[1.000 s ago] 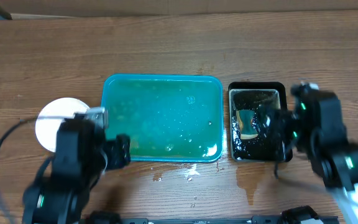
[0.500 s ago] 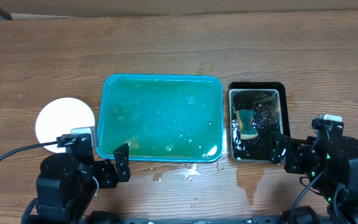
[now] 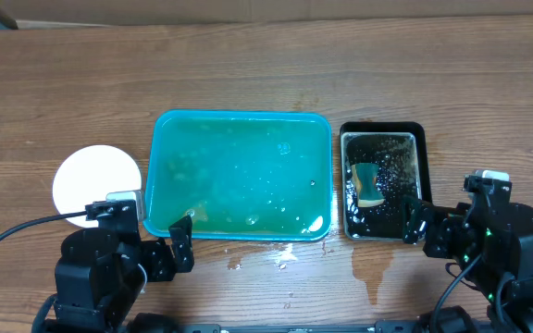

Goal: Clean dirty plates on tray and stack at the side

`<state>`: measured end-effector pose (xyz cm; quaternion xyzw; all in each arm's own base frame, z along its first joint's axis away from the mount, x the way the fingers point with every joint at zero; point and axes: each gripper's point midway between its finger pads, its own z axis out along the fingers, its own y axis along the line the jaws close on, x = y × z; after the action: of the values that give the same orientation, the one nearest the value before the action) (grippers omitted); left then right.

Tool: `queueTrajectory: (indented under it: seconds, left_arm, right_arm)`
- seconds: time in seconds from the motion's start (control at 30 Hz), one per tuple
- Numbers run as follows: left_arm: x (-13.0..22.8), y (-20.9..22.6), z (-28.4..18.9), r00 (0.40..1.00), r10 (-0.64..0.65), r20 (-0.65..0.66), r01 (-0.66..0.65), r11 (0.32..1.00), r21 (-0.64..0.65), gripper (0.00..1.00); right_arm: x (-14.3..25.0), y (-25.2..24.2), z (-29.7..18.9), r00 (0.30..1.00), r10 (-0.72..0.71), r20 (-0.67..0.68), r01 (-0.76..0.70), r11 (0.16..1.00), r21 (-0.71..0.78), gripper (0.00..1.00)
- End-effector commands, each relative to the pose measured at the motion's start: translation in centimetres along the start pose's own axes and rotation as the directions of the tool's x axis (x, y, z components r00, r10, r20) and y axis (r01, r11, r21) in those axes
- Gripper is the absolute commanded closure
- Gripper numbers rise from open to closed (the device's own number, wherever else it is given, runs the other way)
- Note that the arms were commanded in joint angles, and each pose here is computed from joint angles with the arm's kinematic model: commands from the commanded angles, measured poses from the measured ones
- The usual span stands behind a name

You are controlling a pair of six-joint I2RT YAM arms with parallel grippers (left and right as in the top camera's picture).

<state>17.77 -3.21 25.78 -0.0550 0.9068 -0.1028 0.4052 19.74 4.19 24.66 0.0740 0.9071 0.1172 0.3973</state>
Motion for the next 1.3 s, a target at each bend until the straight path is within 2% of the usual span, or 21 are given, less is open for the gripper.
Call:
queueTrajectory:
  seconds: [0.0,0.1,0.37,0.63,0.8,0.97,1.07,1.27]
  left_arm:
    - [0.2,0.3,0.2,1.0,0.012,-0.002,-0.012,1.0,-0.014,0.0]
    - [0.2,0.3,0.2,1.0,0.012,-0.002,-0.012,1.0,-0.014,0.0]
    - [0.2,0.3,0.2,1.0,0.012,-0.002,-0.012,1.0,-0.014,0.0]
    - [0.2,0.3,0.1,1.0,0.012,-0.002,-0.012,1.0,-0.014,0.0]
    - [0.2,0.3,0.2,1.0,0.012,-0.002,-0.012,1.0,-0.014,0.0]
    - [0.2,0.3,0.2,1.0,0.012,-0.002,-0.012,1.0,-0.014,0.0]
    - [0.2,0.3,0.2,1.0,0.012,-0.002,-0.012,1.0,-0.014,0.0]
    - [0.2,0.3,0.2,1.0,0.012,-0.002,-0.012,1.0,-0.014,0.0]
  right_arm:
    - [-0.4,-0.8,-0.2,0.999,-0.043,0.031,0.041,0.998,0.045,0.0]
    - [-0.9,-0.8,-0.8,0.997,-0.039,0.073,0.037,0.999,0.036,0.0]
    - [-3.3,-1.4,-2.5,0.931,-0.011,0.366,0.015,1.0,-0.01,0.0]
    - [-3.0,-1.1,-1.0,0.788,0.017,0.615,0.08,0.988,-0.131,0.0]
    - [-3.2,-0.9,-0.1,0.691,0.027,0.722,0.132,0.978,-0.163,0.0]
    - [-3.4,-1.2,1.1,0.623,0.008,0.783,0.167,0.975,-0.143,0.0]
    - [-2.5,-1.9,3.0,0.629,-0.026,0.777,0.177,0.978,-0.111,0.0]
    - [0.5,-2.9,7.0,0.718,-0.068,0.693,0.187,0.977,-0.098,0.0]
